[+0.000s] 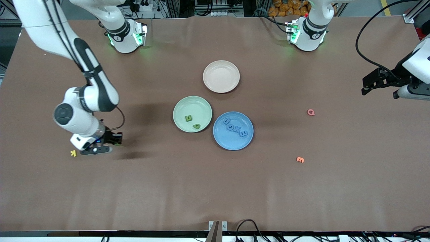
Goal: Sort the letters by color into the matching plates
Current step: 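Carry the green B to the green plate and release it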
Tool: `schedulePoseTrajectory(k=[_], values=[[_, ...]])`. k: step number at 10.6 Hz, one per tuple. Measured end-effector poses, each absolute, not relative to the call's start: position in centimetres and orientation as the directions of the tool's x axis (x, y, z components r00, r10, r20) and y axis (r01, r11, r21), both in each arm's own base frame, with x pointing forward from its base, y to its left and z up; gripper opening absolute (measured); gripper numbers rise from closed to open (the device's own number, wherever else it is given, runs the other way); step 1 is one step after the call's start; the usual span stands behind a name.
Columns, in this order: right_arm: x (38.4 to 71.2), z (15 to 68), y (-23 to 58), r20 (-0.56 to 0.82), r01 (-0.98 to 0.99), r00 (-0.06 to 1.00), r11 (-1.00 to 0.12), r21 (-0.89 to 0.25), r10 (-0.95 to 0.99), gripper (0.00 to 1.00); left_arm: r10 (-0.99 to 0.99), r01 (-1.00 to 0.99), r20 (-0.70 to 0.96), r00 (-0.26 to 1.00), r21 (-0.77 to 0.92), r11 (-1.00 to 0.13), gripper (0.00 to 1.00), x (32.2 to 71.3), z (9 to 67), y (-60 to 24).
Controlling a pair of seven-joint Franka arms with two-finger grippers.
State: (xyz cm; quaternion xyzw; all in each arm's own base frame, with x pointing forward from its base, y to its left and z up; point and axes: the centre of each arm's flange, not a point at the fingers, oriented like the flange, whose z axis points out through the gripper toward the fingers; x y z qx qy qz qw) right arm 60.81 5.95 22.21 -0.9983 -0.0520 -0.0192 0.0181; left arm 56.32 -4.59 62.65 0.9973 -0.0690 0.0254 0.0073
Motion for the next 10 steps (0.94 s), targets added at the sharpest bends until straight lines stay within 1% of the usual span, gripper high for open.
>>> schedulePoseTrajectory(k=[2,5,8,10], values=[[60.3,22.7,12.4,0.045,0.131,0.991,-0.991,-0.039,0.129,0.28,-0.137,-0.137,0.052,0.989,0.011,-0.99,1.0,56.3,62.6,-4.6],[58.1,23.0,20.6,0.04,0.201,0.979,-0.979,-0.042,0.2,0.28,-0.136,-0.137,0.051,0.989,0.011,-0.991,1.0,56.3,62.6,-4.5],[54.4,23.2,29.4,0.034,0.235,0.972,-0.97,-0.065,0.234,0.28,-0.137,-0.137,0.048,0.989,0.012,-0.99,1.0,56.4,62.5,-4.6],[52.1,23.1,33.6,0.024,0.25,0.968,-0.965,-0.077,0.249,0.28,-0.136,-0.137,0.048,0.99,0.012,-0.99,1.0,56.5,62.4,-4.5]])
